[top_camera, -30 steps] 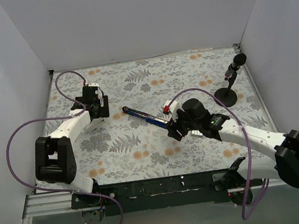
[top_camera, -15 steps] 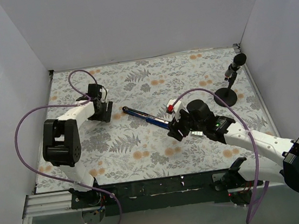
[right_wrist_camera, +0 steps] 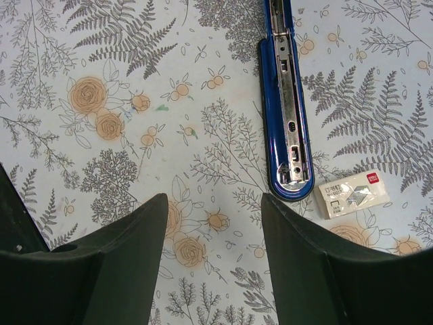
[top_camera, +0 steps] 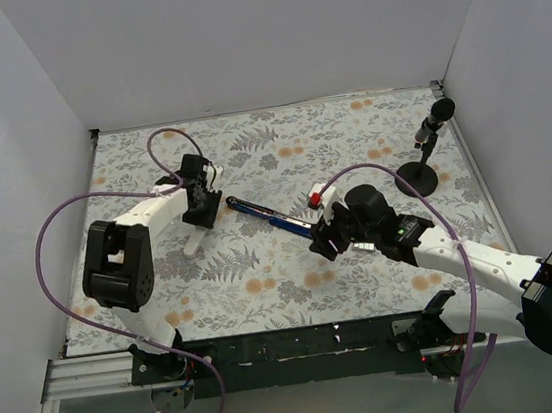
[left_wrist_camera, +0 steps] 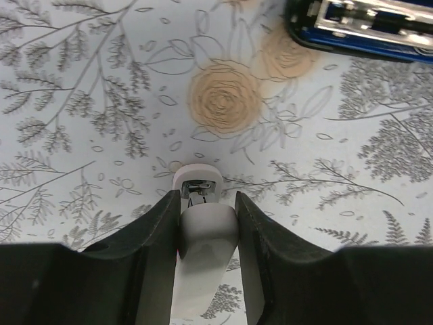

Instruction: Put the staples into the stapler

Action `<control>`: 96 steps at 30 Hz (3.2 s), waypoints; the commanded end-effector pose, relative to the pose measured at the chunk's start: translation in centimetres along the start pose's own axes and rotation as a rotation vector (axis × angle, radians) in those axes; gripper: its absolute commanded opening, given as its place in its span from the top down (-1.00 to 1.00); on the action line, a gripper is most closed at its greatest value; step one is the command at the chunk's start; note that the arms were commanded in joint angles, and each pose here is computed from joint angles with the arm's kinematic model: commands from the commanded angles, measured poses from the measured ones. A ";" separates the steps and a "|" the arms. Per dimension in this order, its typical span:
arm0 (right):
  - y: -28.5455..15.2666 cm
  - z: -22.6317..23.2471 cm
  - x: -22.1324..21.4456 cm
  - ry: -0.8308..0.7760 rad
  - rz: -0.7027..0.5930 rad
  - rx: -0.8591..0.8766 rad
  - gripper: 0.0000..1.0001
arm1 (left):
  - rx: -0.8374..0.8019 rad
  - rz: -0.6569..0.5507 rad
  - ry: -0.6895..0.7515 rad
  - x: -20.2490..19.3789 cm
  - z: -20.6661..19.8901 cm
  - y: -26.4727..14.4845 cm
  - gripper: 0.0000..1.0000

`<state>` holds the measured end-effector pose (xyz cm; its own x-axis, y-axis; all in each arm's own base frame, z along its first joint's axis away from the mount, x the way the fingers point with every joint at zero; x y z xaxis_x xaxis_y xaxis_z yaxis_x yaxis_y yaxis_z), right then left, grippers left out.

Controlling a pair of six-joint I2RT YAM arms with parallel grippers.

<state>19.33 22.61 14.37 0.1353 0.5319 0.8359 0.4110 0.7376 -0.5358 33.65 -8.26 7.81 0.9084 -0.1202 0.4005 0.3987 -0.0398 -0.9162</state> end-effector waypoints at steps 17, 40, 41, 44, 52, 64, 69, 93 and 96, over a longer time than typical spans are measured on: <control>-3.7 -0.9 -2.5 0.232 -0.059 -0.276 -0.32 | -0.355 0.043 0.460 -10.3 -22.7 -4.4 0.87; -6.9 -1.6 -3.0 0.279 -0.124 -0.417 -0.35 | -0.294 -0.121 0.484 -7.6 -23.2 -8.4 -0.16; -6.8 -1.5 -3.1 0.279 -0.122 -0.416 -0.34 | -0.279 -0.106 0.498 -7.8 -22.9 -8.2 -0.16; -6.7 -1.5 -3.2 0.278 -0.117 -0.415 -0.35 | -0.242 -0.081 0.540 -8.6 -23.0 -7.7 -0.16; -6.6 -1.5 -3.3 0.280 -0.111 -0.408 -0.35 | -0.233 -0.036 0.573 -9.3 -23.4 -7.4 0.06; -6.5 -1.5 -3.2 0.278 -0.117 -0.406 -0.35 | -0.161 0.007 0.601 -9.5 -22.9 -6.2 0.12; -6.4 -1.5 -3.2 0.278 -0.114 -0.404 -0.35 | -0.186 0.008 0.600 -9.3 -23.3 -6.7 0.32; -5.6 4.8 2.3 -0.110 -0.440 0.157 -0.58 | -0.819 -0.315 0.762 -8.6 -24.8 -19.9 1.00; -5.7 4.9 3.5 -0.147 -0.459 0.195 -0.58 | -0.891 -0.350 0.788 -8.7 -24.9 -21.3 1.00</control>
<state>13.12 20.64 15.36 0.0291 0.2716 0.9620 0.3295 0.9060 -0.2657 15.10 -30.79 21.29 0.4130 -0.5616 0.7169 0.1704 -0.7257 -0.6666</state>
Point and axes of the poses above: each gripper's point midway between its finger pads, its own y axis out along the fingers, its own z axis along the line the jaws close on, x = y × z, the point moved 4 cm from there along -y, back along the fingers, and after that the axes turned 13 degrees about -y, right-handed, at the moved point
